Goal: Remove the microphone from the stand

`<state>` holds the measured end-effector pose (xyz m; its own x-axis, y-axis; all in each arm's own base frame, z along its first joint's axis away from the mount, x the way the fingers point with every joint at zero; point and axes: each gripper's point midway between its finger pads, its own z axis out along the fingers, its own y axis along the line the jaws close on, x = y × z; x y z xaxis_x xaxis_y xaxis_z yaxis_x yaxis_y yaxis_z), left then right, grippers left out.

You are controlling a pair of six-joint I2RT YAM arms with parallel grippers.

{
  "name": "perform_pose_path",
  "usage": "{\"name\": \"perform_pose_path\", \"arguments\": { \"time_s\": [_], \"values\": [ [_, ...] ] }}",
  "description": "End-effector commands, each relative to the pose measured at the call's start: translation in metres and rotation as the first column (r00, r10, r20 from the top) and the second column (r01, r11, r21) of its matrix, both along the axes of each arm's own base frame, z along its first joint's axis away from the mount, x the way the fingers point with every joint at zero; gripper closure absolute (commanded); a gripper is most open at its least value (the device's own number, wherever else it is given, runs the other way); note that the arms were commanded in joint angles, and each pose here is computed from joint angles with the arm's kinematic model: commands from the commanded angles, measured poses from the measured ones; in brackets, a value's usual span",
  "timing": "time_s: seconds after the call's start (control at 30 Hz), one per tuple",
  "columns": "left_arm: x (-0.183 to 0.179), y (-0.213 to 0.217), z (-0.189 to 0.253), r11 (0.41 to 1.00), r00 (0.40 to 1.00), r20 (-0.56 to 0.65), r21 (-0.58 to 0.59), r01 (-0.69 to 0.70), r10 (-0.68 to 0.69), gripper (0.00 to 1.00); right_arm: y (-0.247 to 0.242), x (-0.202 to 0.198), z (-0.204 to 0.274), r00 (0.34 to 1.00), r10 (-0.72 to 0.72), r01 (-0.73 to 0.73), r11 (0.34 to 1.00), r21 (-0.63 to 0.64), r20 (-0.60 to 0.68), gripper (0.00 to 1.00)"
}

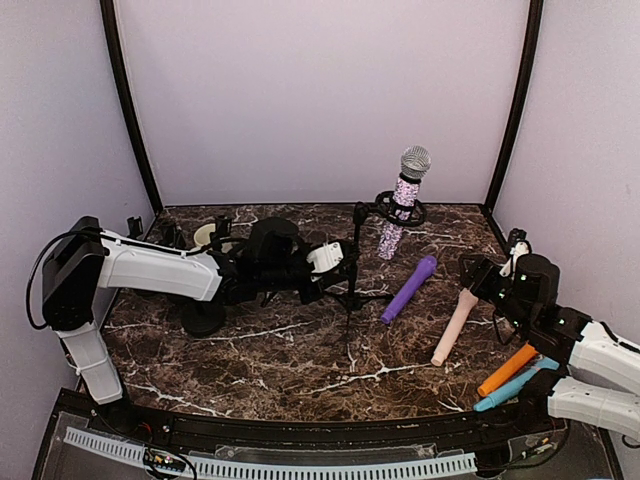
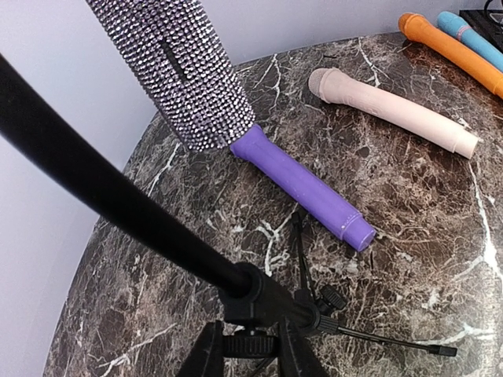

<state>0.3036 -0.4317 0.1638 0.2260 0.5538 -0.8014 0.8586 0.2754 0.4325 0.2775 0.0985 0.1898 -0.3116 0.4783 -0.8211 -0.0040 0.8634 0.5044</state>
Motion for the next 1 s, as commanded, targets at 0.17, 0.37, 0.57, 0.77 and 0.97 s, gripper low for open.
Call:
{"name": "perform_pose_path", "arguments": {
  "time_s": [0.17,0.37,0.57,0.77,0.97],
  "values": [
    [-0.018,-0.006,0.001,0.998,0.982,-0.184,-0.053,0.026,-0.035,0.90,-0.003,0.002,0.019,0.999,-0.022,0.021,0.999,0.025,0.042,0.22],
    [-0.032,-0.007,0.000,0.990,0.914,-0.391,-0.124,0.069,-0.112,0.91,-0.003,0.002,0.019,0.999,-0.018,0.017,0.999,0.030,0.040,0.22],
    [-0.029,-0.002,-0.003,0.983,0.800,-0.584,-0.177,0.041,-0.139,0.91,-0.003,0.002,0.019,0.999,-0.017,0.016,0.999,0.029,0.034,0.22],
    [-0.023,0.004,-0.007,0.978,0.682,-0.714,-0.210,0.009,-0.159,0.91,-0.003,0.002,0.017,0.999,-0.020,0.019,0.999,0.029,0.026,0.22],
    [-0.019,0.004,-0.010,0.976,0.611,-0.775,-0.218,-0.020,-0.161,0.91,-0.003,0.003,0.018,1.000,-0.027,0.026,0.999,0.023,0.015,0.22]
  ]
}}
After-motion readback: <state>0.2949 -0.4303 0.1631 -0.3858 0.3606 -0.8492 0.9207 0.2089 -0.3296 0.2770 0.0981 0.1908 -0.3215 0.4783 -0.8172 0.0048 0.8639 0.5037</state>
